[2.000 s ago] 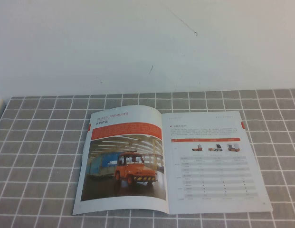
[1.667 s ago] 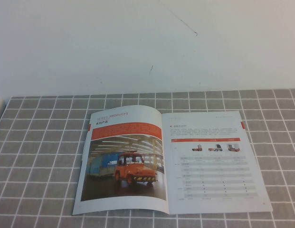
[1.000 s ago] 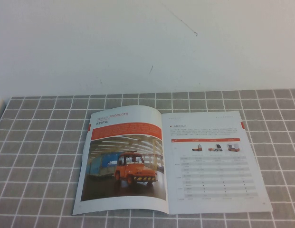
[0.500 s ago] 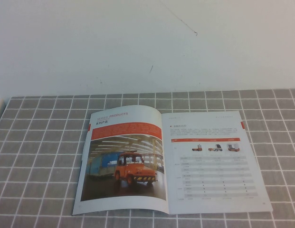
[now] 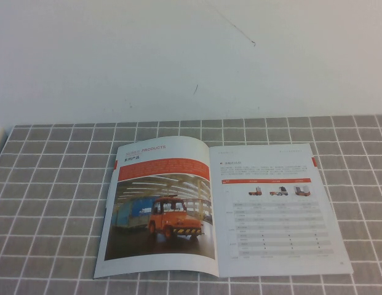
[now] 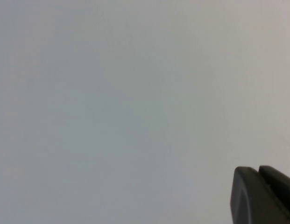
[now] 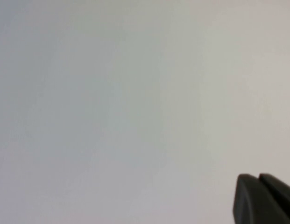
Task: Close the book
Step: 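Close the open booklet and leave it lying on the table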
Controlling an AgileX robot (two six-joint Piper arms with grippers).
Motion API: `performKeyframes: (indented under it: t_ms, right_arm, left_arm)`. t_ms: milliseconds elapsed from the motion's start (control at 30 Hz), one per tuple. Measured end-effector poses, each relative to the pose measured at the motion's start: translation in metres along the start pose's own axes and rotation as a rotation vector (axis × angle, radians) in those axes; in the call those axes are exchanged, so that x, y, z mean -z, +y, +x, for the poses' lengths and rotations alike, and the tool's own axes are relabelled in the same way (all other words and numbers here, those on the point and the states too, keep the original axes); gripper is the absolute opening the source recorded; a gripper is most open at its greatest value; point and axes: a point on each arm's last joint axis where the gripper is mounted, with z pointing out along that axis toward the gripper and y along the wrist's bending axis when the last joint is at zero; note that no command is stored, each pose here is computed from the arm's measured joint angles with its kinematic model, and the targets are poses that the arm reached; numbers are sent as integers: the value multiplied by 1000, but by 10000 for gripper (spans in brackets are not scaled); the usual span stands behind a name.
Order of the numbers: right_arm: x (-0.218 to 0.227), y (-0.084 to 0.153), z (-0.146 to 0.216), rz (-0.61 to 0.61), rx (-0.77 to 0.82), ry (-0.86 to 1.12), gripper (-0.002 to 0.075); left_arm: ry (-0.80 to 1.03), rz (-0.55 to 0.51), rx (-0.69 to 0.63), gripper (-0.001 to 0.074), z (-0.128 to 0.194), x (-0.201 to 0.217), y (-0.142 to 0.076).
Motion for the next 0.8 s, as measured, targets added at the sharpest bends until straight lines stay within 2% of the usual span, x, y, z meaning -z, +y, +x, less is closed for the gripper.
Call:
performKeyframes:
  t_ms: [167, 267, 367, 433, 500, 633, 800]
  right_arm:
    - [0, -4, -6, 46, -19, -62, -1]
    - [-5, -4, -9, 31, -9, 18, -1]
    - [-16, -3, -30, -4, 41, 138, -1]
    - [-22, -2, -45, -30, 63, 217, -1]
    - [-32, -2, -62, -47, 70, 272, -1]
    - [-62, -2, -80, -78, 73, 410, -1]
    - [-115, 2, -67, -133, 72, 716, -1]
  left_arm:
    - [-105, -1, 12, -2, -9, 0, 0]
    - [-152, -34, 104, -2, -14, 1, 4]
    - [-165, -63, 212, -2, -20, 0, 7]
    - [-150, -73, 248, -2, -37, -4, 8]
    - [-137, -74, 225, -2, -58, -8, 7]
    - [-15, -48, 84, -2, -97, -32, 3]
    - [171, -1, 10, -2, -115, -82, -1]
